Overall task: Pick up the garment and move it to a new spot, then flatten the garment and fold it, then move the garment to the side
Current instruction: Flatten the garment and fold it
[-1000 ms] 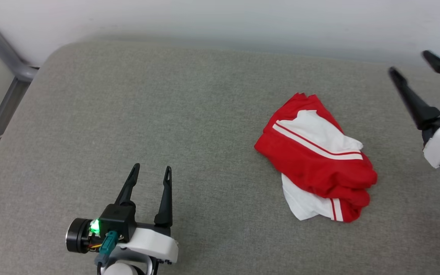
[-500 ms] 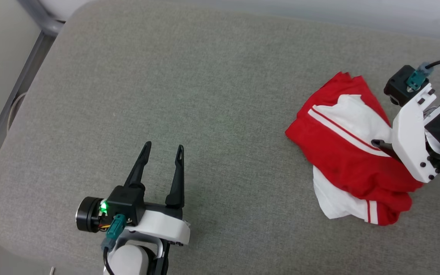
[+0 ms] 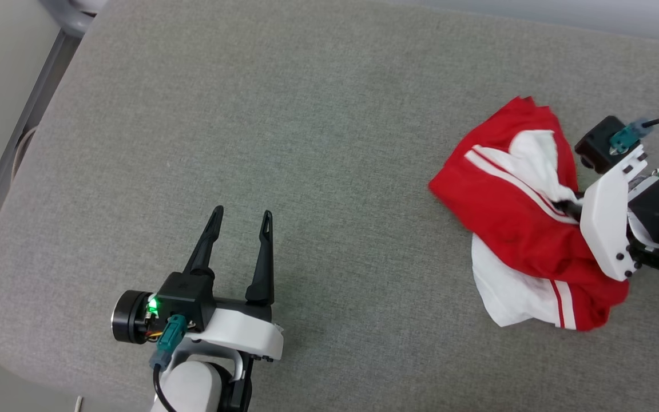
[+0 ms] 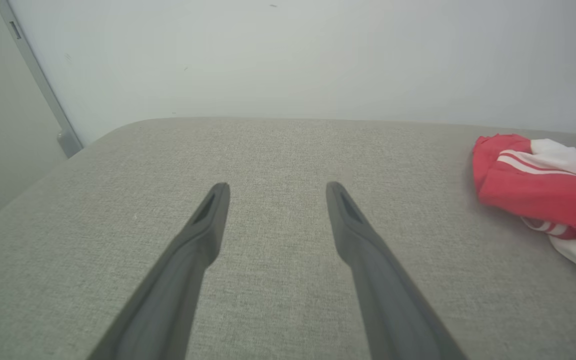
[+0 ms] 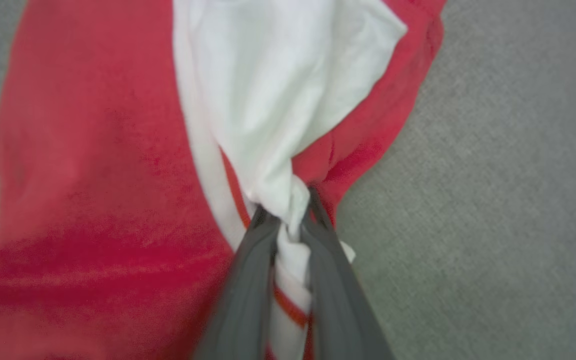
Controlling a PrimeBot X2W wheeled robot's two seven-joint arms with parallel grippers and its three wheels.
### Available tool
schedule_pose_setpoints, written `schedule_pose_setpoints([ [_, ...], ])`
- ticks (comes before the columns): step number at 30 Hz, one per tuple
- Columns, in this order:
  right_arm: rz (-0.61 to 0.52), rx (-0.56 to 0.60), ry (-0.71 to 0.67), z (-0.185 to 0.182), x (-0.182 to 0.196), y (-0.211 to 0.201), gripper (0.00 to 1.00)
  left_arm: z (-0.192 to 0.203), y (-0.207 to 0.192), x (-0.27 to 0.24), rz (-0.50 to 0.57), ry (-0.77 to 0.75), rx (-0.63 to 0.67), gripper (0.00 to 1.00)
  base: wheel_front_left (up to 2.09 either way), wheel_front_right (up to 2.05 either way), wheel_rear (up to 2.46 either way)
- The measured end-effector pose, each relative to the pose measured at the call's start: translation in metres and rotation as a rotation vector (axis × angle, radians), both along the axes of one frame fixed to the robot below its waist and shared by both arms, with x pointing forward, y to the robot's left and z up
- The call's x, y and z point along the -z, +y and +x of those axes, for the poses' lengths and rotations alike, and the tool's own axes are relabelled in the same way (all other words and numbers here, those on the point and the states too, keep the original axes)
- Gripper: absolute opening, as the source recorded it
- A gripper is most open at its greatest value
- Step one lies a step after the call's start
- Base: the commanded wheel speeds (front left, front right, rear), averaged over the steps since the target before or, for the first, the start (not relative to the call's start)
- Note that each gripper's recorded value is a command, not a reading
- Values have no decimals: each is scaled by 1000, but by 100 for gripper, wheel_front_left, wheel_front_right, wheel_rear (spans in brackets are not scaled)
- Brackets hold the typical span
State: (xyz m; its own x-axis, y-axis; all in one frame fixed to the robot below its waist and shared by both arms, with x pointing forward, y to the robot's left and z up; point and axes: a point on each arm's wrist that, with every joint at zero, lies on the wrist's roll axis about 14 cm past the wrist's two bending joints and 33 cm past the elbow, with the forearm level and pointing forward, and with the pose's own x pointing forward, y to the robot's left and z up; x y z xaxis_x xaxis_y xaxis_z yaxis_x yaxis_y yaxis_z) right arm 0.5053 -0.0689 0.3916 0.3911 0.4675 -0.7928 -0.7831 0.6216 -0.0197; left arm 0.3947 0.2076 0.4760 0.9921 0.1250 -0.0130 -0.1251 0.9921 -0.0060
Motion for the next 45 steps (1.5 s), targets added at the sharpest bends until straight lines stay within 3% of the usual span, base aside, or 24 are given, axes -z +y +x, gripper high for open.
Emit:
schedule_pose_setpoints([
  [3,96,25,-77,7,-21,4,0,0,-3,-4,2,-13,8,100,0,0,0],
  [4,213,69,-173,17,-52,3,0,-3,-4,-8,5,-23,13,100,0,0,0],
  [7,319,144,-243,20,-75,-10,0,-5,-7,-10,3,-30,20,100,0,0,0],
  [14,522,496,-314,13,-86,-91,0,-8,-17,-16,-9,-50,48,100,0,0,0],
  [19,563,814,-326,-12,-56,-170,0,-9,-24,-16,-15,-51,70,100,0,0,0],
  [25,504,1129,-275,-61,-2,-237,0,-10,-25,-15,-12,-48,76,100,0,0,0],
  [31,401,1223,-263,-88,20,-261,0,-15,-26,-16,-5,-49,82,100,0,0,0],
  [32,403,1223,-282,-86,18,-261,23,-15,-26,-16,0,-51,84,100,0,0,0],
  [33,410,1219,-306,-84,15,-260,91,-16,-26,-17,1,-53,85,100,0,0,0],
  [34,408,1206,-334,-81,10,-260,100,-17,-26,-18,2,-54,86,100,0,0,0],
  [35,399,1185,-367,-77,3,-261,100,-19,-26,-18,5,-55,85,100,0,0,0],
  [36,387,1104,-480,-60,-28,-265,100,-23,-26,-20,10,-60,85,100,0,0,0],
  [40,451,959,-688,-26,-100,-254,100,-29,-25,-22,16,-66,84,100,0,0,0],
  [45,512,708,-849,-12,-162,-200,100,-32,-25,-26,20,-77,84,100,0,0,0],
])
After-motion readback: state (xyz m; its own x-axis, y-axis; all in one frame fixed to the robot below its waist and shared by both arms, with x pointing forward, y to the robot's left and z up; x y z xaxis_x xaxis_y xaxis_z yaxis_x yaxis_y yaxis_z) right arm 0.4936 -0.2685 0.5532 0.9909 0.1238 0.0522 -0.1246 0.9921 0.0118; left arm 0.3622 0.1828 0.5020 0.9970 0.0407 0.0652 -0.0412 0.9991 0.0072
